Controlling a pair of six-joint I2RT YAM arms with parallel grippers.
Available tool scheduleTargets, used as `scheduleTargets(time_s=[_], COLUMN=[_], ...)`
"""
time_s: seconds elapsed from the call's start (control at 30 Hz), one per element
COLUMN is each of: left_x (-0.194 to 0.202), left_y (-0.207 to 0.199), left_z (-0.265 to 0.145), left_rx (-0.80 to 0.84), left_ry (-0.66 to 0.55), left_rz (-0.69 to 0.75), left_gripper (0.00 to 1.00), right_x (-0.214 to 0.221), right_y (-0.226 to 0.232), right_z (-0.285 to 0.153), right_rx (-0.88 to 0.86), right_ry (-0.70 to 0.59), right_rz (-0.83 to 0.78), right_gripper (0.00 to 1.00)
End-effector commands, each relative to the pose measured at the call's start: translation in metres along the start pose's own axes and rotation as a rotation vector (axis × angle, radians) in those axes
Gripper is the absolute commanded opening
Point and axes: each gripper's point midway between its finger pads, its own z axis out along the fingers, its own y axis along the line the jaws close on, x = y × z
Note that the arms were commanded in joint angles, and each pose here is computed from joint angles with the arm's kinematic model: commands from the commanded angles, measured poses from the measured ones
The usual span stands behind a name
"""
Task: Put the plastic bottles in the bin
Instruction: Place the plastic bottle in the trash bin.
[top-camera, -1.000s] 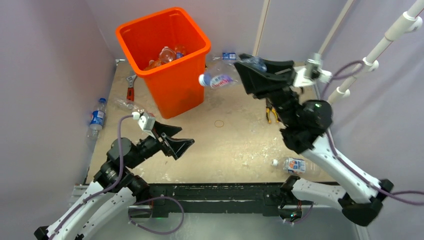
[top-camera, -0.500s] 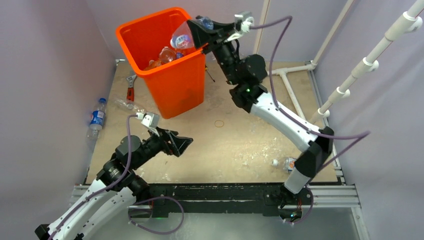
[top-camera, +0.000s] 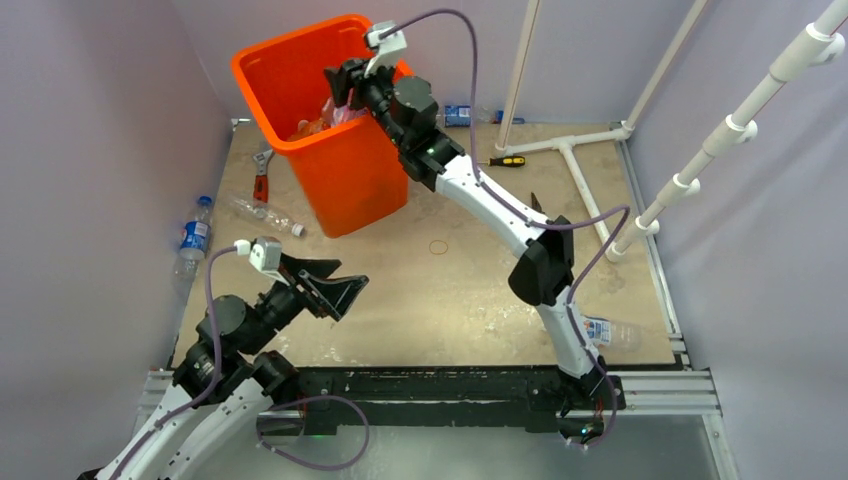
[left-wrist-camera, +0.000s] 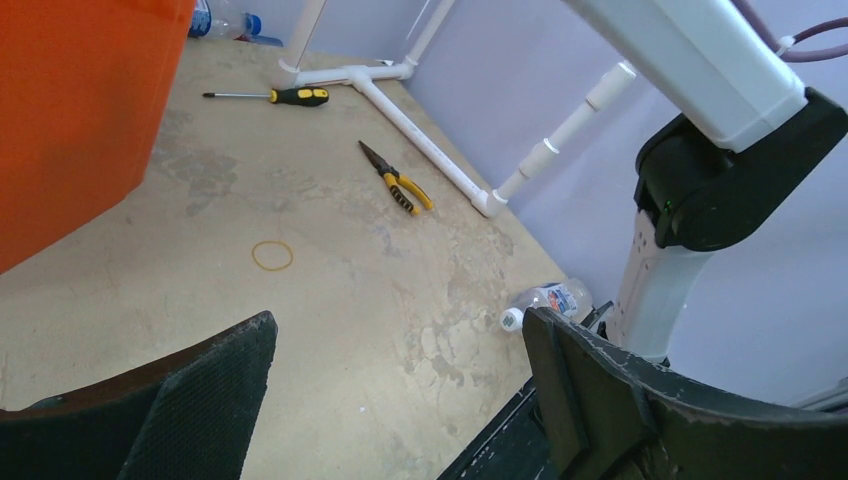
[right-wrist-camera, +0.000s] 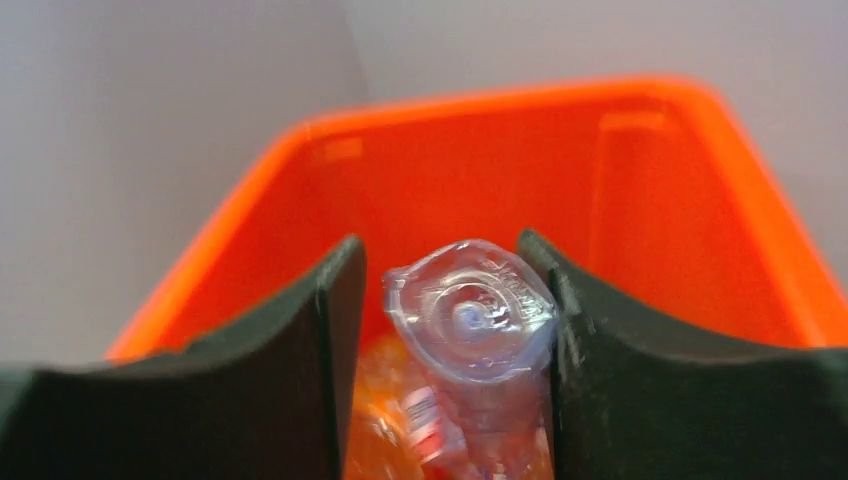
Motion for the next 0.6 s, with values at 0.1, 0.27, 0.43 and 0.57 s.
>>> scheduleTargets(time_s=[0.1,0.27,0.43,0.57], left_x=[0.001,0.002,0.004,0.003], left_y=[0.003,0.005,0.006,0.016], left_z=[0.005,0.006,0.006,0.008], left_rx=[-0.017,-0.024,-0.030,-0.085], left_ry=[-0.006,-0.003,0.003,-0.006], left_rz=[-0.023,-0.025,-0.028,-0.040], left_gripper=[0.93,0.93,0.93,0.93], right_x=[-0.031,-0.072,-0.130,-0.162], right_y=[0.018,0.029,0.038,0.043], right_z=[0.001,-0.007,-0.031,-0.069], right_rx=[-0.071,-0.114,-0.153,-0.159], right_ry=[-0.050,-0.115,-0.184,-0.189], right_rz=[0.044,0.096,0.134,0.141], right_gripper=[0.81,0.95,0.98,0.98])
